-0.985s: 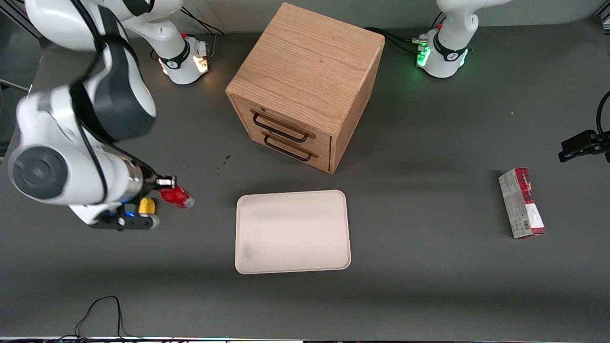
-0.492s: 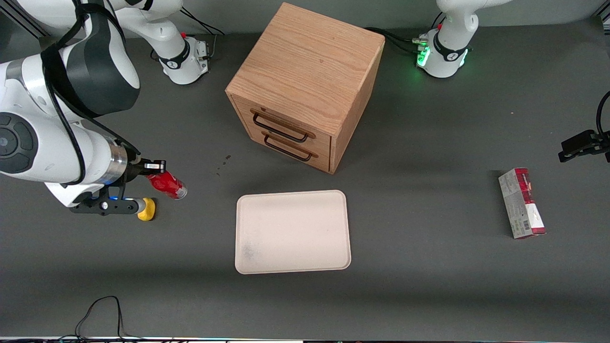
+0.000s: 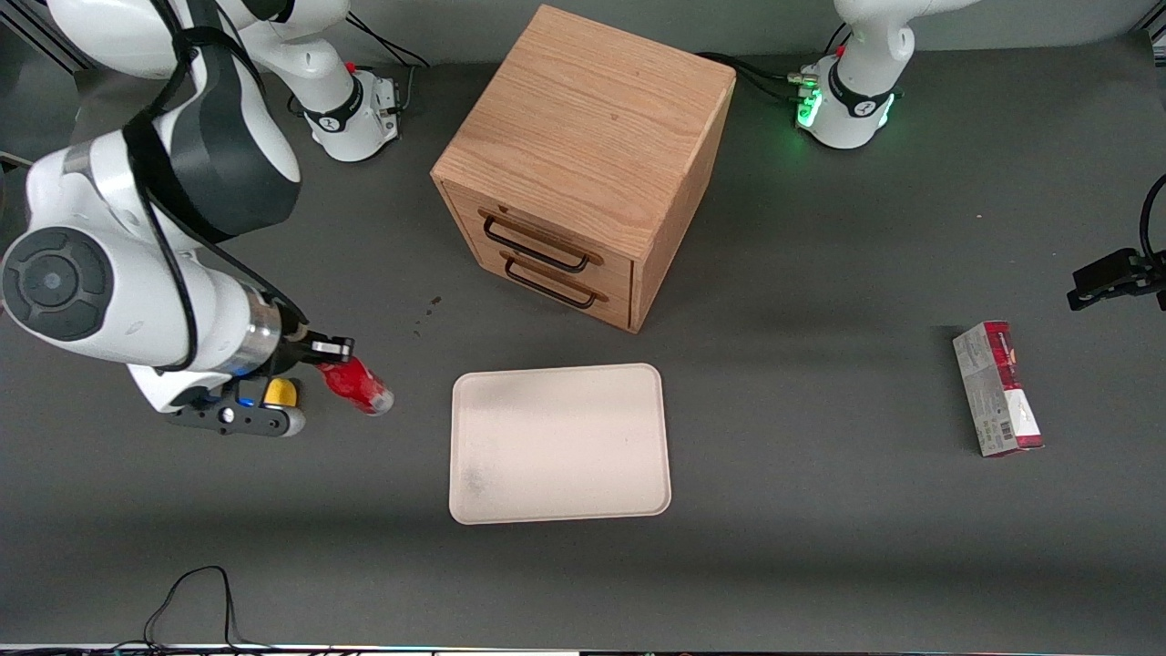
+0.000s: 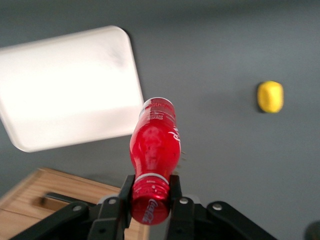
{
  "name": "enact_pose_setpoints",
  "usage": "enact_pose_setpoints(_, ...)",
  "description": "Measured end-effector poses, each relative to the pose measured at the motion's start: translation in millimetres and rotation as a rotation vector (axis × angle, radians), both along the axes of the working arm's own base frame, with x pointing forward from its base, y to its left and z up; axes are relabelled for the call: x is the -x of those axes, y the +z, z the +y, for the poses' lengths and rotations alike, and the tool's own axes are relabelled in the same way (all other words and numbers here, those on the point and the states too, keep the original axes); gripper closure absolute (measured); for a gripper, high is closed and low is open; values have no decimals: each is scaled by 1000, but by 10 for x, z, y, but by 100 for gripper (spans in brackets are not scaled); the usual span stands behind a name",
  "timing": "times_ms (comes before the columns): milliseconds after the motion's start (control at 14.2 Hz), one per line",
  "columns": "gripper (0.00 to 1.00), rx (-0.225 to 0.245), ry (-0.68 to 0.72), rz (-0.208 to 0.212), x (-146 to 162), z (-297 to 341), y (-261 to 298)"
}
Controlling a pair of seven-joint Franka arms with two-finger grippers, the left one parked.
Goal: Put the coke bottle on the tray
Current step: 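Carry the bottle over the white tray with the right gripper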
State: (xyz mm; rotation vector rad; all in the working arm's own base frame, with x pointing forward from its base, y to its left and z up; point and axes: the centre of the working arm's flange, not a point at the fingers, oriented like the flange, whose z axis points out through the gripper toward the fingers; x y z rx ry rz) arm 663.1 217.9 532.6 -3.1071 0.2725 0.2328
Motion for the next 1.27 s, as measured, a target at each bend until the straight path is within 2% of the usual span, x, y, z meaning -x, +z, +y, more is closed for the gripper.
enact_pose_setpoints(211,69,-40,-37,-21,-57,300,-183)
enact_pose_setpoints(492,69,-61,-53,-38,-228,483,-560)
enact_pose_setpoints(1055,69,-30,-38,-60,-429,700,-1290)
enact_pose_setpoints(1266,69,-28,-42,-55,-487,704,-1536)
